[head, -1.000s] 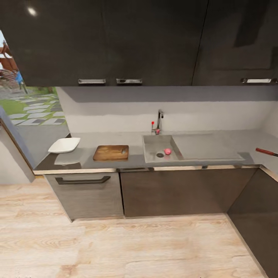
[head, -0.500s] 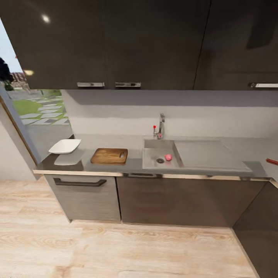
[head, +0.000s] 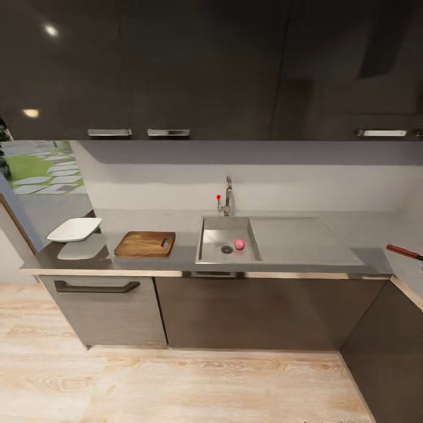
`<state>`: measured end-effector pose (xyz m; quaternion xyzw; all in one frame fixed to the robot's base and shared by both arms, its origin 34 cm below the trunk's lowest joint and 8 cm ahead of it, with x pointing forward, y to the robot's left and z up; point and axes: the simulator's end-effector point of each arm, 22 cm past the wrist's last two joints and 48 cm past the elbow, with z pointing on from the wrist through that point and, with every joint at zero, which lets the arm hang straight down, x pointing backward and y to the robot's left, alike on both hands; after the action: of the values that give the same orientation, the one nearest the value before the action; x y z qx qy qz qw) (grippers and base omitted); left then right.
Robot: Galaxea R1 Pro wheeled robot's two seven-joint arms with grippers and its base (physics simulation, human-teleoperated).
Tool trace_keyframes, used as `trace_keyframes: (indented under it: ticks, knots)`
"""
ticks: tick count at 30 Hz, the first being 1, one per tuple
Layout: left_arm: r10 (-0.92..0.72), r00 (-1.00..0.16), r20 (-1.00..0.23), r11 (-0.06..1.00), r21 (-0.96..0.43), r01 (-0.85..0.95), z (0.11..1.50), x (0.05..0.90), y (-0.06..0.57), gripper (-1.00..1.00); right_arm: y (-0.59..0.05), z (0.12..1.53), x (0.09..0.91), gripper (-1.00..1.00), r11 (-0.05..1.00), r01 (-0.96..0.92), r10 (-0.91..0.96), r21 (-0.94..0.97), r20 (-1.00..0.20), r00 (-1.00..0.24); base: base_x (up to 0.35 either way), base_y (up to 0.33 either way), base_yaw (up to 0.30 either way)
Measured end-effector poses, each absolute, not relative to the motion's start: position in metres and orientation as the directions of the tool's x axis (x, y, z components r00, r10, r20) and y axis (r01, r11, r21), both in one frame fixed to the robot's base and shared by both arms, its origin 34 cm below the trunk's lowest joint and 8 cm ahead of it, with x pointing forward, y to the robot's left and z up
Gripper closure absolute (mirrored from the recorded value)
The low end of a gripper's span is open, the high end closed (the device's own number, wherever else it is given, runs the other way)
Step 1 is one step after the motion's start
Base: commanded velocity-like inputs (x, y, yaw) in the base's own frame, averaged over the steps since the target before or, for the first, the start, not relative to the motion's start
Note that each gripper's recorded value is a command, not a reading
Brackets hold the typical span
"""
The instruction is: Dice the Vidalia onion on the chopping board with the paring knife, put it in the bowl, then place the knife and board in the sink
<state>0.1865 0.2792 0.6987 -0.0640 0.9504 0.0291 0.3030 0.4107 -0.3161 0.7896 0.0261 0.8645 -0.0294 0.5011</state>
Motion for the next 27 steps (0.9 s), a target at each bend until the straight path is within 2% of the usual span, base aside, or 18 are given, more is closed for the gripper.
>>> trace_keyframes:
  ticks: [19,27]
  knots:
    - [-0.104,-0.792,-0.602,0.990,0.013,-0.140,0.701,0.195,0.279,-1.00,-0.316,0.798,0.416,-1.00,0.997,0.076,0.016,-0.023,-0.881,-0.473,0.002,-0.004,-0.133]
    - [-0.104,-0.787,-0.609,0.990,0.012,-0.140,0.702,0.198,0.279,-1.00,-0.316,0.800,0.418,-1.00,0.997,0.077,0.016,-0.022,-0.885,-0.466,0.000,-0.062,-0.029]
